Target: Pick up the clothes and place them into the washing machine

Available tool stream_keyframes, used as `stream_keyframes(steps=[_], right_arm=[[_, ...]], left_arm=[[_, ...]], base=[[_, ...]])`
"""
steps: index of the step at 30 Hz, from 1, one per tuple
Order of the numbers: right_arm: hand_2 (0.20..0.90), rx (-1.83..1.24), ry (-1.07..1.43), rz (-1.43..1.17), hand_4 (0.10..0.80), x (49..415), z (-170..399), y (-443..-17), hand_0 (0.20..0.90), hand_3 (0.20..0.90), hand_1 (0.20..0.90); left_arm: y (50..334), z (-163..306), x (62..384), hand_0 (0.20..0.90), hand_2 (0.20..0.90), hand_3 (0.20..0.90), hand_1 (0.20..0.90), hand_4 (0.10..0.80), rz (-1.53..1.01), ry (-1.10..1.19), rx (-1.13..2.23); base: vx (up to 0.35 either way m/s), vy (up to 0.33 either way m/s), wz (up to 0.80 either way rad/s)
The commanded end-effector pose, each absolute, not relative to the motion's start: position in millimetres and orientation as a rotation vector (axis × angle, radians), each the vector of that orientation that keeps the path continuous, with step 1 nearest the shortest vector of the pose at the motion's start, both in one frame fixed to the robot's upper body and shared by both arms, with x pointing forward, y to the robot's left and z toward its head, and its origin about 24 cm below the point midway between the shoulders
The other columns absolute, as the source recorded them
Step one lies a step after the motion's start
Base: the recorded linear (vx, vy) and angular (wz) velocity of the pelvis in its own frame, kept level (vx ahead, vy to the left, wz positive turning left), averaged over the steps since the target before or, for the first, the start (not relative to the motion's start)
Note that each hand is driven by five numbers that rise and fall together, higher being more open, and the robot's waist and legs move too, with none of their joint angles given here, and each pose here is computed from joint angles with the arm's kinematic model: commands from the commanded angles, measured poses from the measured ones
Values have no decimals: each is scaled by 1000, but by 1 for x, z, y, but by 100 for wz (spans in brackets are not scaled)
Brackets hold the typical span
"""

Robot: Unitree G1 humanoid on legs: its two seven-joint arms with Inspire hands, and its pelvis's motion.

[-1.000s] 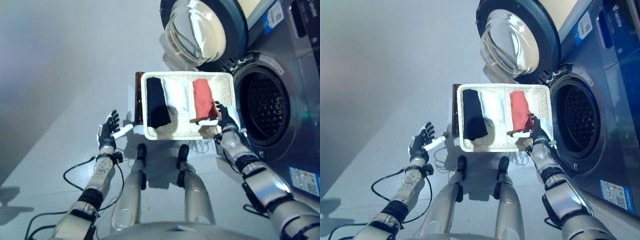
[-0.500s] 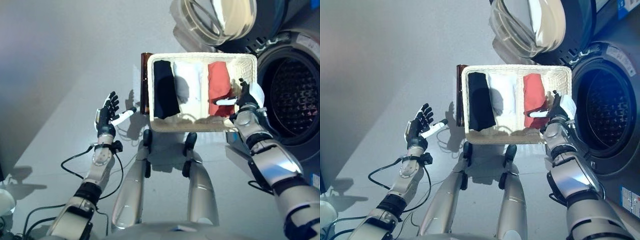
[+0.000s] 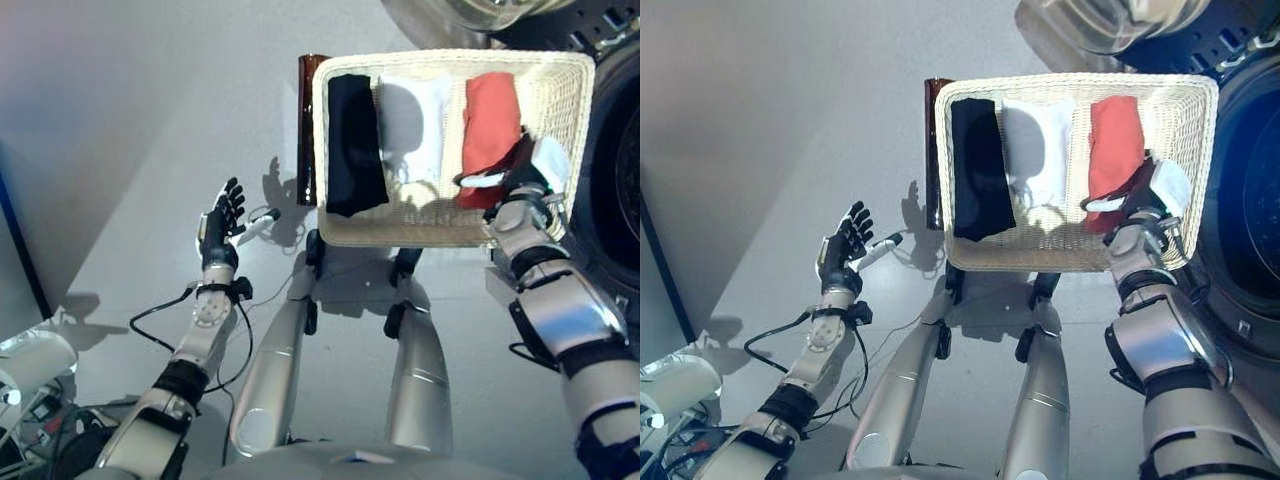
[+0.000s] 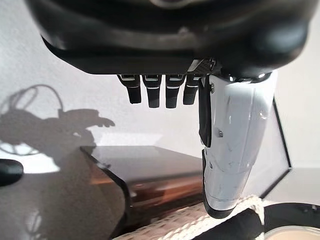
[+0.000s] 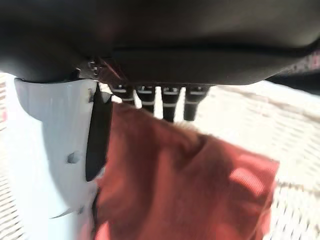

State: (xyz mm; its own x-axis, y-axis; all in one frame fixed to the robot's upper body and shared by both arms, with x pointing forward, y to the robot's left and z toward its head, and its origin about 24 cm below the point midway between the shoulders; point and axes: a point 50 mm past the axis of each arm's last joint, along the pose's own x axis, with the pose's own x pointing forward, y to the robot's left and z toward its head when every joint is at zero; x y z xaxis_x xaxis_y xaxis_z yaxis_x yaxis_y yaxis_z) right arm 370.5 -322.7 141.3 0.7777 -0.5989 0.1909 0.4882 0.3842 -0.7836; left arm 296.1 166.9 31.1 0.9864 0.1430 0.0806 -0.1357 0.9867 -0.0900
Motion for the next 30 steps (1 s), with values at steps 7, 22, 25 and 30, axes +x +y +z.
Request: stream_keyframes(steps=[7,22,25,30], right_arm=[[200,-1049,113,-778,300,364,160,-341,200,200,200],[200,38,-110,-874,300,363,146,-329,200,200,200],[200,469,-176,-905,300,361,139,-328,200,200,200],[200,970,-311,-916,300,363,128,-310,200,200,200]], left_arm=[[178,47,288,900,900,900,900,800,232,-209,-124],[209,-35,260,900,900,900,900,800,374,169,-54],[212,-51,250,900,900,900,900,800,357,250,-8],[201,-71,238,900,900,900,900,800,310,353,2]], base=[[6,26,1],[2,0,-8],[31,4,-10],[40,19,-15]])
